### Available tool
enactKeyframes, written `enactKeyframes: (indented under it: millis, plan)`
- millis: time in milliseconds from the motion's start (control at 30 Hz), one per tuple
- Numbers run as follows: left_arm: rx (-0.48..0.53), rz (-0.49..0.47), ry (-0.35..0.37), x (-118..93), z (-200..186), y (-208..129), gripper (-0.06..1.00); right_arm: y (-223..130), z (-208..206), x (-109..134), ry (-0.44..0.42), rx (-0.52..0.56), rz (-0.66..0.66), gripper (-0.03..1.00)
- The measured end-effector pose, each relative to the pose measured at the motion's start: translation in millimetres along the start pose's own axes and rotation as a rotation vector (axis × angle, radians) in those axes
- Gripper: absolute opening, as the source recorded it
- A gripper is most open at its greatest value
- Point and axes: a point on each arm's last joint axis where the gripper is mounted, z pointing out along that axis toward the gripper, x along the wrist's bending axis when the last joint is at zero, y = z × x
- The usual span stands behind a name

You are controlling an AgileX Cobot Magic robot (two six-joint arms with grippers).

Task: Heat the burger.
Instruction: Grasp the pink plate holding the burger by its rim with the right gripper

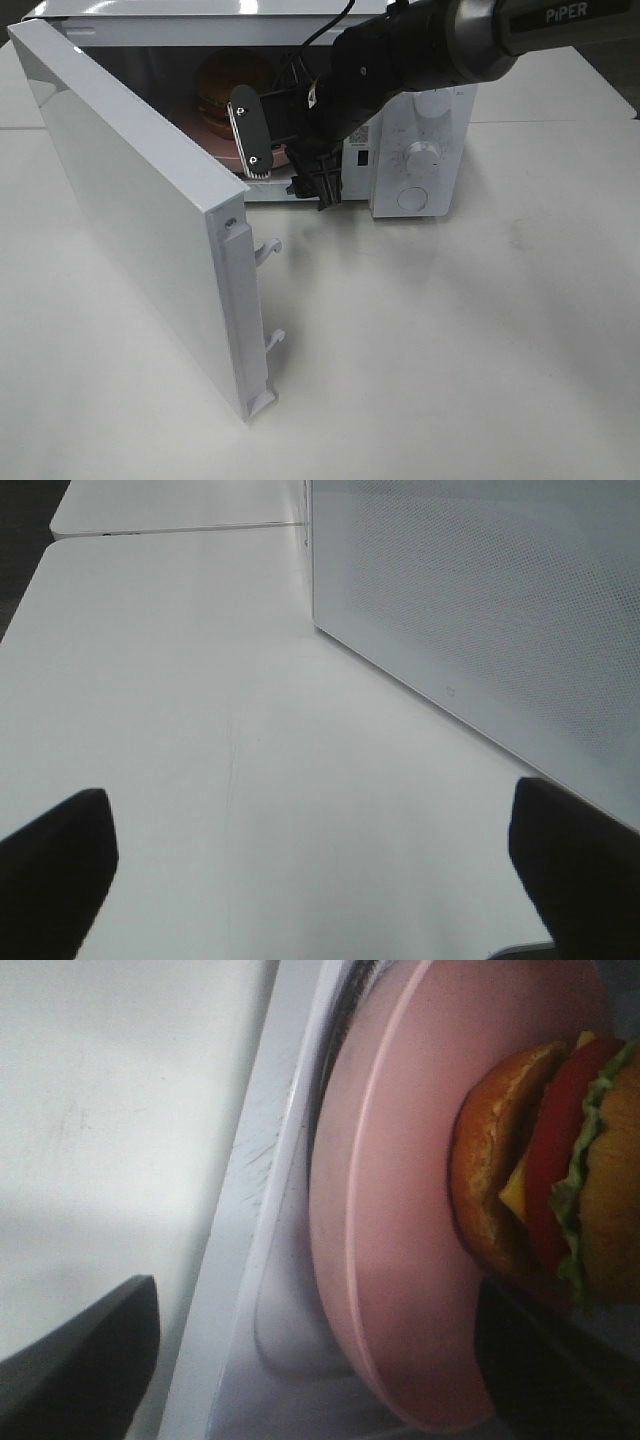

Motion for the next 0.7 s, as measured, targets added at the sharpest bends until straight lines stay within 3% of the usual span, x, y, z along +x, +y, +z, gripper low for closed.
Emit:
enactKeyframes:
  millis: [700]
  plan:
    - [0.000, 0.000, 0.000, 0.0, 0.0, 0.0, 0.99, 5.0, 39.5, -14.9, -0.026, -0.003, 0.066, 0.81]
